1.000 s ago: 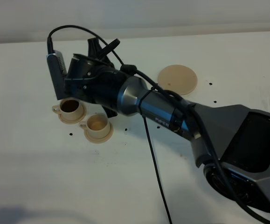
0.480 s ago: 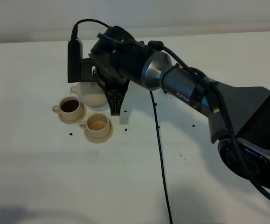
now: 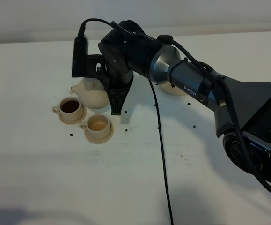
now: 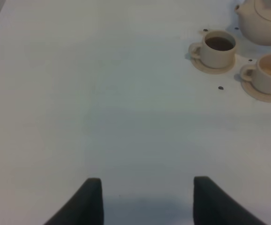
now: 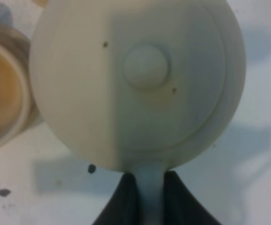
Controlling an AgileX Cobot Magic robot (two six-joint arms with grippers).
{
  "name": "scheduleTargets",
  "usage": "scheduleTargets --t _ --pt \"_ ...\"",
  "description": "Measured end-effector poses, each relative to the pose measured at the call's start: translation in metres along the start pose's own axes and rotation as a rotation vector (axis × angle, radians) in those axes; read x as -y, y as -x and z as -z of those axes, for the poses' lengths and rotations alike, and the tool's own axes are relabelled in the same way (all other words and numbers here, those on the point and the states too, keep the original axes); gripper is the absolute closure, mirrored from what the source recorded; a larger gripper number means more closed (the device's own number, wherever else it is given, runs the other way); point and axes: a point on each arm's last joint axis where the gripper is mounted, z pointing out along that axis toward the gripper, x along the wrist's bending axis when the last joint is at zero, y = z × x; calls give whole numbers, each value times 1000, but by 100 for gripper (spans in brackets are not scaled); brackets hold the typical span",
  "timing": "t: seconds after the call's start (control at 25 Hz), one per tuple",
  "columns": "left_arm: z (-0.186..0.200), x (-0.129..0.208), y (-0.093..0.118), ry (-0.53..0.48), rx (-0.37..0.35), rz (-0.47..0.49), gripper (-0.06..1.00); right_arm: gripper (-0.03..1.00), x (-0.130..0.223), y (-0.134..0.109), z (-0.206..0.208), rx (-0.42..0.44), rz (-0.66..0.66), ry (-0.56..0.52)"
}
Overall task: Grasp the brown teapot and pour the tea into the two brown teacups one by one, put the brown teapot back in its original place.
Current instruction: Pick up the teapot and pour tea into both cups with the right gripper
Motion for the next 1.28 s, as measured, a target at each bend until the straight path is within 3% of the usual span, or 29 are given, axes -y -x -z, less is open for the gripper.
scheduleTargets --t 1.04,1.28 --pt "0 0 0 0 0 0 53 88 9 -1 -17 -48 -30 -19" --pt "0 0 0 0 0 0 53 88 7 6 6 -30 -43 -3"
